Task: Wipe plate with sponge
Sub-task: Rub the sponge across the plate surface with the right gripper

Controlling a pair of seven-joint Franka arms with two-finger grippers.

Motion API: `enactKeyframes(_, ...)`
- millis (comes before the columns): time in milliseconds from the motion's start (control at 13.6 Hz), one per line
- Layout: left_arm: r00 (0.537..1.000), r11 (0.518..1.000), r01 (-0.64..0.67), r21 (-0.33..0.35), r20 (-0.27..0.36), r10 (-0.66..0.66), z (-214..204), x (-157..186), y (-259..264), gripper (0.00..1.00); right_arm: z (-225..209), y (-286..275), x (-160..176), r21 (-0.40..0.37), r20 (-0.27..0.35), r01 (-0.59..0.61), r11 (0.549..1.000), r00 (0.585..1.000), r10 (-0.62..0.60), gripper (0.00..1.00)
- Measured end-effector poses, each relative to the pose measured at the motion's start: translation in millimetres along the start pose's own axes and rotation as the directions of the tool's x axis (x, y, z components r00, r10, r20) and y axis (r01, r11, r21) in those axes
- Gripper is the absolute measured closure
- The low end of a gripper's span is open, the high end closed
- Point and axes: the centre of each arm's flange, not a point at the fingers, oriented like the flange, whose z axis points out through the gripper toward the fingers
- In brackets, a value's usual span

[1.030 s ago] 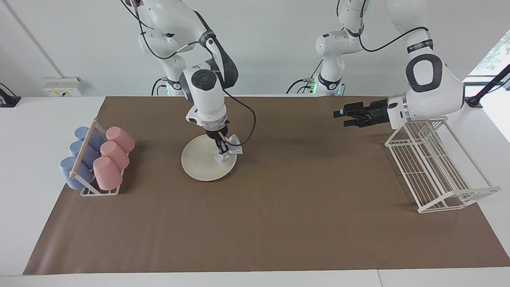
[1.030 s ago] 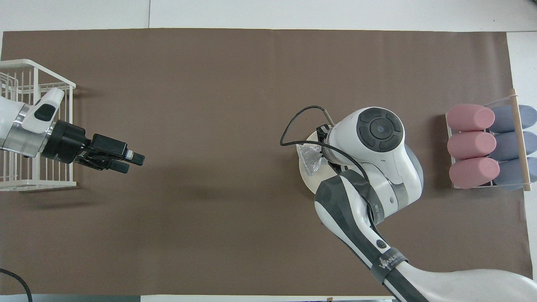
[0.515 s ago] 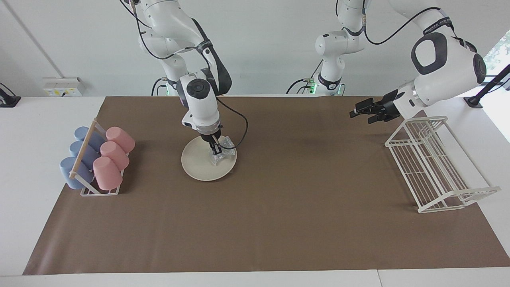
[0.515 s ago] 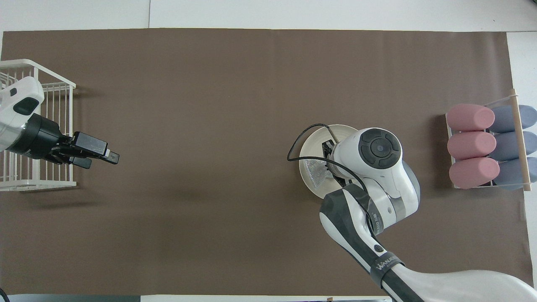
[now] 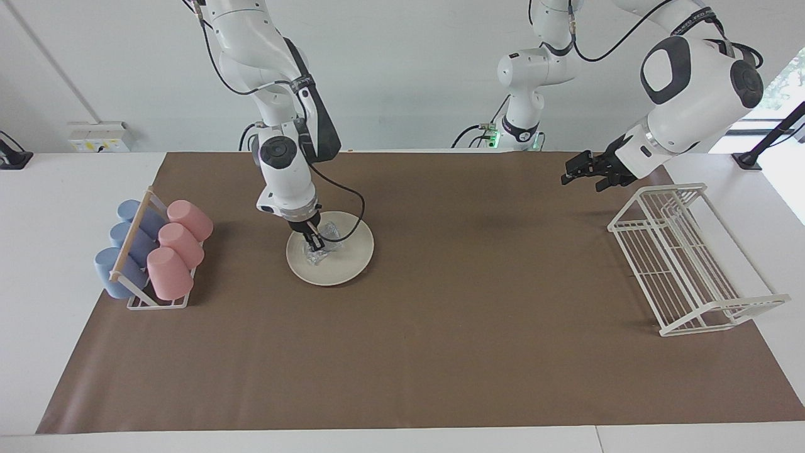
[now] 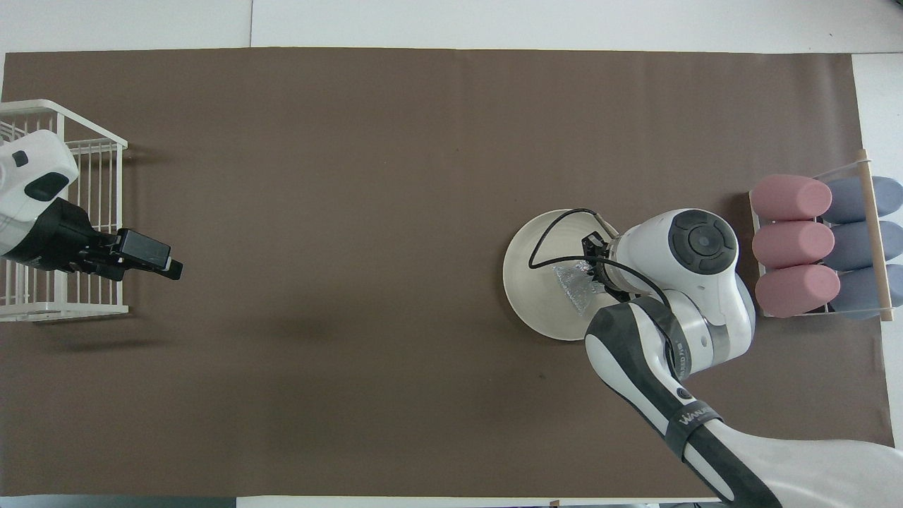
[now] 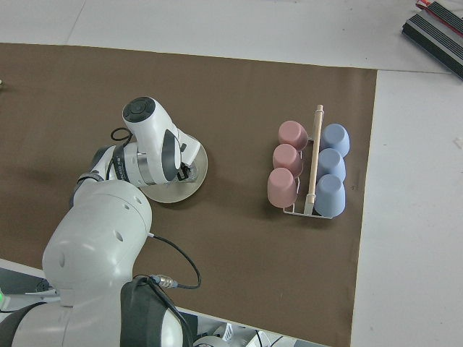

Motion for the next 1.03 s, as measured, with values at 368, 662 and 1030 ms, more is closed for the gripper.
enactKeyframes(368,0.999,0.999,0.018,0.049,-0.037,-0.016,-15.5,-7.8,-10.2,0.0,0.4,-3.4,-8.9,0.028,-0.002,-0.048,0.998,0.999,0.048,0.96)
enactKeyframes(662,0.999,0.996,0.02,0.087,-0.049,-0.015,-22.6,-13.0,-11.4,0.0,1.0,-18.8,-73.7,0.045,0.085,-0.154,0.987,0.985,0.149,0.96)
enactKeyframes(1030,0.998,0.996,0.02,0.092,-0.058,-0.015,-25.9,-14.8,-10.5,0.0,2.8,-19.7,-83.4,0.057,0.14,-0.179,0.982,0.976,0.17,0.96)
